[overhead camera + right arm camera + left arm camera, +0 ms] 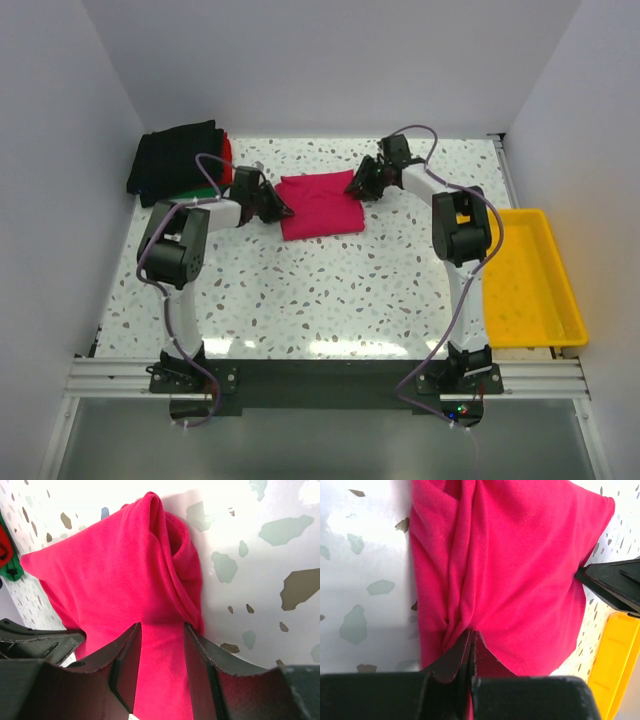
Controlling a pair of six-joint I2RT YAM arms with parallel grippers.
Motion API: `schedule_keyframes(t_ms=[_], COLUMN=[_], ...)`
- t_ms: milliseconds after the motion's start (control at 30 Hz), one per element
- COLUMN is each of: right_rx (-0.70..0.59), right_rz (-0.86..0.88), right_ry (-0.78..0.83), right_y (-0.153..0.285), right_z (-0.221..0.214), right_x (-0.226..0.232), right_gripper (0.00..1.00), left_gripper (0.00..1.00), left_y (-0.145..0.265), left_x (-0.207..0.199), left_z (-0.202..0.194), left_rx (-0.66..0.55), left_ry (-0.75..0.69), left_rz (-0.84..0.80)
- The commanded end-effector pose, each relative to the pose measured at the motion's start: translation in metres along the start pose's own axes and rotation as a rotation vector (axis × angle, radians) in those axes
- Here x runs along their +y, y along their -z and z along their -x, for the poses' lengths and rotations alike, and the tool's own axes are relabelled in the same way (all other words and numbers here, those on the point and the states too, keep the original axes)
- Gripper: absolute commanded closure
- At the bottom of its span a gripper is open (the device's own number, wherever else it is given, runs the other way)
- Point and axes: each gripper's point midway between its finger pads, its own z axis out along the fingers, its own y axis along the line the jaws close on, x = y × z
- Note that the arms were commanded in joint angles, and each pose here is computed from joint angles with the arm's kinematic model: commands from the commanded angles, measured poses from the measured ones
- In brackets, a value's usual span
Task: Fold and stack the t-shirts
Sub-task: Fold the tshirt
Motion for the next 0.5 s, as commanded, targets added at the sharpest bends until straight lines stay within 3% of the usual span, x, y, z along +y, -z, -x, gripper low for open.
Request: schedule_keyframes(t_ms=[0,200,233,367,467], right_rx=[-0.006,-0.026,-0.025,-0.053,-0.075], right_rz=[-0.06,-0.02,-0.015,0.01,0.029], right_ry=[0.007,0.036,0.039,0.07,0.085], right_y=[0.002,0.011,0.013,0.022,0.033], right_z=[0.0,0.011,0.012,0.024,0.033], right_x=[-0.014,0.003,0.005,0.02,0.033], right_gripper=[0.57,0.57,0.57,0.55,0.53], left_gripper=[1.0,1.0,0.96,0.65,0.53], left_y=[0.016,0.047,0.055,0.064,0.055], left_x=[0.006,-0.016,-0.02,-0.01,-0.007], left_z=[0.008,0.039,0.045,0.056,0.055], left_rx=[-0.033,-0.083,-0.099,-0.113,-0.068], left_ry=[-0.017,-0.034,-0.039,-0.062,-0.093], left_rz=[0.06,0.015,0.007,0.034,0.027])
